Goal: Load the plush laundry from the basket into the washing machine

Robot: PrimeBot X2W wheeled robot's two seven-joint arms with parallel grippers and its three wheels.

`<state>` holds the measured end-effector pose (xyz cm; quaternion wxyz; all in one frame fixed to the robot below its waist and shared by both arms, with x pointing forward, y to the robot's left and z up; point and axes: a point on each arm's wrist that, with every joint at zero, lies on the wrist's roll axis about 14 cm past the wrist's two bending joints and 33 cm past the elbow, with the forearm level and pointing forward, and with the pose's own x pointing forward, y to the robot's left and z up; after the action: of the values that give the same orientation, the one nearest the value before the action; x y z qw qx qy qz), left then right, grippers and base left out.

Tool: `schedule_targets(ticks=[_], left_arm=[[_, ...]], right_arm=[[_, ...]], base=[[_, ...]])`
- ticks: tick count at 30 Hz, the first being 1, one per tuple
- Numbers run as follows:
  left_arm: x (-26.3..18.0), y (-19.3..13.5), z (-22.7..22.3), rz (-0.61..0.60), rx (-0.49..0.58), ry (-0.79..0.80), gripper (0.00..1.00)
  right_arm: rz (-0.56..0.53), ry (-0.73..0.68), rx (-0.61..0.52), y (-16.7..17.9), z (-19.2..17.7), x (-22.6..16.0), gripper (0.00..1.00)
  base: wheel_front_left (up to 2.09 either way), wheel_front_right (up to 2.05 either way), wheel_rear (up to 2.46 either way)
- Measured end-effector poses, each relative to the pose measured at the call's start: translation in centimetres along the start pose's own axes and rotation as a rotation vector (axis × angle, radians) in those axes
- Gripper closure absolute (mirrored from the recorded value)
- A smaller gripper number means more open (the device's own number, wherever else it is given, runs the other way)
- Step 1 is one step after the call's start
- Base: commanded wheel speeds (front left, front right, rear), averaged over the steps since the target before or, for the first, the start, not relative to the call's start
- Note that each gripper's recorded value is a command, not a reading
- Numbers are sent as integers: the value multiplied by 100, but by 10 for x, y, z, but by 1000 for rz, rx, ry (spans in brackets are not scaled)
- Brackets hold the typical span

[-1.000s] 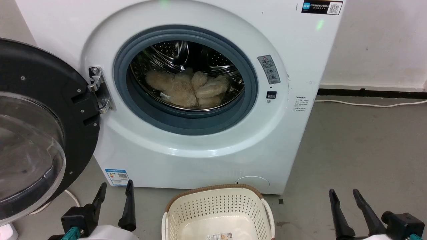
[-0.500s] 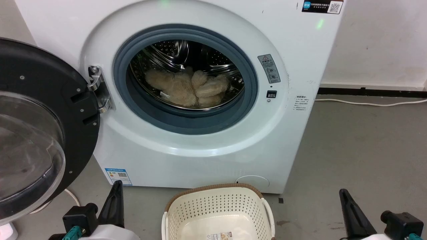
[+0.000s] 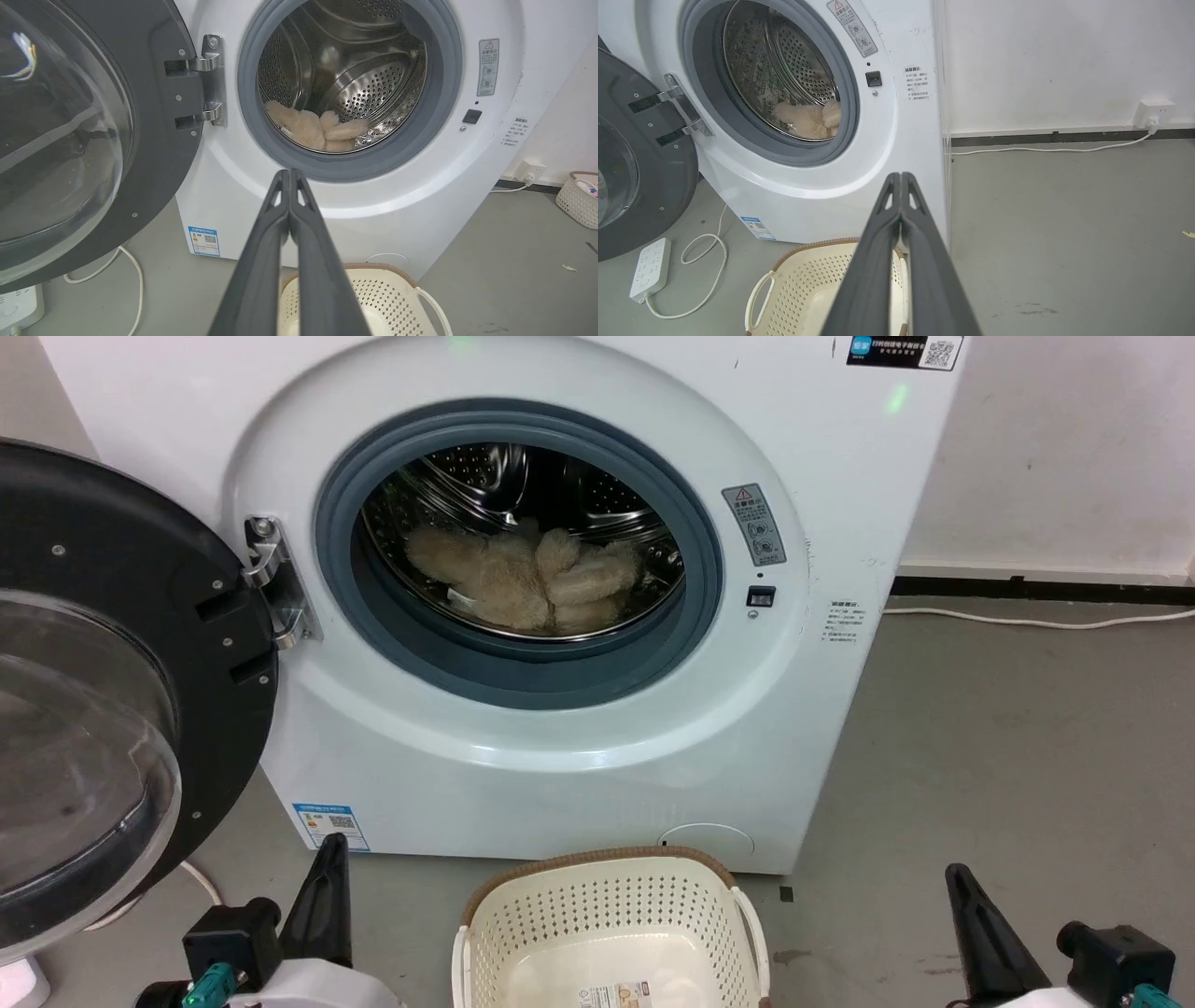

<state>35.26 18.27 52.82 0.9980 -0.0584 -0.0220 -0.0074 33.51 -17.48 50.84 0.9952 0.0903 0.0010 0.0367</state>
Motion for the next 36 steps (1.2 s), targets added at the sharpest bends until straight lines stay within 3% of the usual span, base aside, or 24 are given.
schedule_targets(ticks=[36], left_arm=[[7, -4, 0, -2, 56, 3, 100]], right_arm=[[24, 15, -84, 6, 3, 14, 100]], base=[[0, 0, 0]])
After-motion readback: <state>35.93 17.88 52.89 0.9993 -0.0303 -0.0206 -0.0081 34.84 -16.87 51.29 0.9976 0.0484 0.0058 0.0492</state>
